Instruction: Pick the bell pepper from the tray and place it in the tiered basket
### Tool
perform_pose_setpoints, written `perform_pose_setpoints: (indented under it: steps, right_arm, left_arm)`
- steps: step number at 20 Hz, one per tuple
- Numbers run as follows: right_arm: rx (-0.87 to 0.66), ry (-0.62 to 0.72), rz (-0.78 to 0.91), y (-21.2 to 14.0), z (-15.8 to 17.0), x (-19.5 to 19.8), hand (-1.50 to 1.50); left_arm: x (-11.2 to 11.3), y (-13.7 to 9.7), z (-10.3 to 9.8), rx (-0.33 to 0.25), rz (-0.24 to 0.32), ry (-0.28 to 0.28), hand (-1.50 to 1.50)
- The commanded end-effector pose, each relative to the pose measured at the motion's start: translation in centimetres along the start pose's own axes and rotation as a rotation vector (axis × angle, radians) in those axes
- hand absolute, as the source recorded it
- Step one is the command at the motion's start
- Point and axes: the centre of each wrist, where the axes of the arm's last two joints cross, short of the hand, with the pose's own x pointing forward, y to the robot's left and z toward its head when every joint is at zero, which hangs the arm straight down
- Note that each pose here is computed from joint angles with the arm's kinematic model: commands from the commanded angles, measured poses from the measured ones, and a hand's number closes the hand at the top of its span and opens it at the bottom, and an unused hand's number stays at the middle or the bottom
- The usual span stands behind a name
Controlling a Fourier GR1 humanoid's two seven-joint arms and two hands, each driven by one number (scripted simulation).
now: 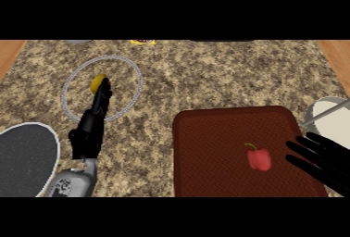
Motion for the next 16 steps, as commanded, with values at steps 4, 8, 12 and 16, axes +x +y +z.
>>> perform_pose_setpoints:
  steps: [4,8,12,16]
  right_arm:
    - [-0.021,0.078,-0.028,1.7,-2.3,0.0,-1.50]
    - [0.032,0.075,-0.040,1.1,-2.0,-1.9,-1.50]
    - [0.042,0.061,-0.061,3.1,-3.3,-3.7,-1.50]
    - [0.034,0.022,-0.091,4.9,-2.2,-5.3,-1.50]
  left_arm:
    - [1.2,1.3,-0.7,-0.001,-0.008,0.005,0.00]
    - [-0.7,0.9,1.4,-0.006,0.011,-0.008,0.00]
    - [-0.2,-1.2,-1.4,0.012,0.001,0.003,0.00]
    - [0.0,1.0,-1.3,0.002,-0.002,0.008,0.00]
